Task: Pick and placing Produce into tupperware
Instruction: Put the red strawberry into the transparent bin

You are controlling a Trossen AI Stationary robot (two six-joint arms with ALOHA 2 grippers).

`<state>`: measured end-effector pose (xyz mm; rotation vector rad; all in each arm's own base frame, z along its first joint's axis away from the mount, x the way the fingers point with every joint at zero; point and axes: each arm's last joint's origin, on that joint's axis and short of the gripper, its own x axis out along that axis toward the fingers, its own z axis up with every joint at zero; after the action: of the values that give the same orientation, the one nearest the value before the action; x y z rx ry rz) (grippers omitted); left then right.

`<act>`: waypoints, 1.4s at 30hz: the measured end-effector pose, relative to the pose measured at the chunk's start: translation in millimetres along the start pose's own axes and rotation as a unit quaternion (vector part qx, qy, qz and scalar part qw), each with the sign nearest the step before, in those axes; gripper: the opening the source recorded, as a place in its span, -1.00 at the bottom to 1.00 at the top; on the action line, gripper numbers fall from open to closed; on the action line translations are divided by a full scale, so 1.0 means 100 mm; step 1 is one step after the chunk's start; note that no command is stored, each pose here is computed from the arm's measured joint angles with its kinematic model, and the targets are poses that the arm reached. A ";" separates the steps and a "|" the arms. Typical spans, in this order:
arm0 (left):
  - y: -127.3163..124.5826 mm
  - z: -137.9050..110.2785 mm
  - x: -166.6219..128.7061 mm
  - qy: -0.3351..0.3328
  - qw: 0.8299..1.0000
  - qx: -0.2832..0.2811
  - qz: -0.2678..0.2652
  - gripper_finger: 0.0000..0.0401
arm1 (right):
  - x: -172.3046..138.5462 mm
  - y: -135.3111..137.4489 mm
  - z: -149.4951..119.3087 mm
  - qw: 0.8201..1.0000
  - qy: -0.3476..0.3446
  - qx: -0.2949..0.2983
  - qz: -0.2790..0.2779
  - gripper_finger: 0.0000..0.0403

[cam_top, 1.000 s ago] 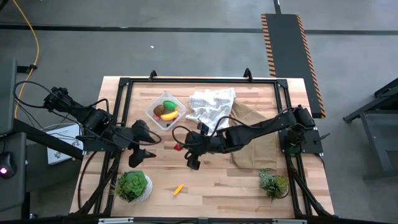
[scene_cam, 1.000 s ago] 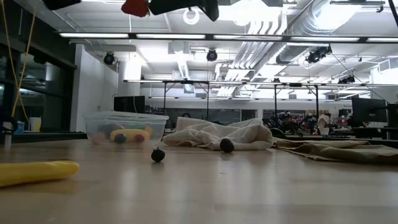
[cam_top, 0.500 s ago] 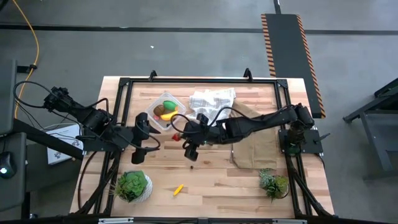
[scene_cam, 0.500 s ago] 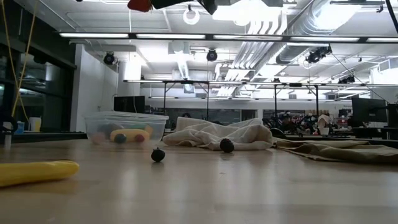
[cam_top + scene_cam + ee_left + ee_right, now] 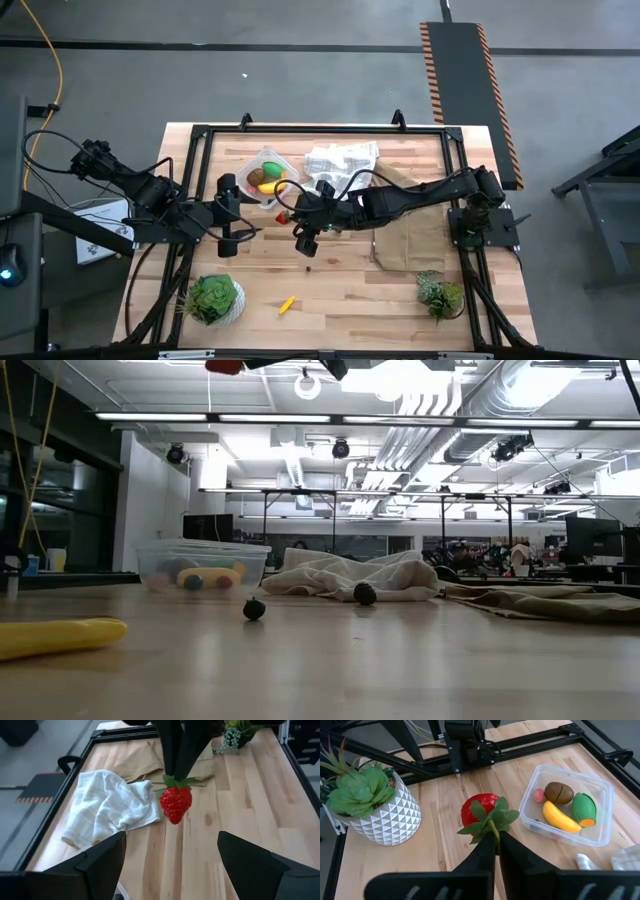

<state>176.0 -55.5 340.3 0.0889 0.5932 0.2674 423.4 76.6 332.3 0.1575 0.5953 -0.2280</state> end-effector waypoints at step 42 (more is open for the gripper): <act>0.08 0.16 0.32 -0.006 0.999 -0.016 -0.051 0.51 | -0.07 -0.04 0.11 0.999 -0.032 0.002 0.018 -1.00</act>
<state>208.6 -39.3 337.6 0.0296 0.5787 0.1764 422.6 71.3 345.3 0.1635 0.5279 -0.1995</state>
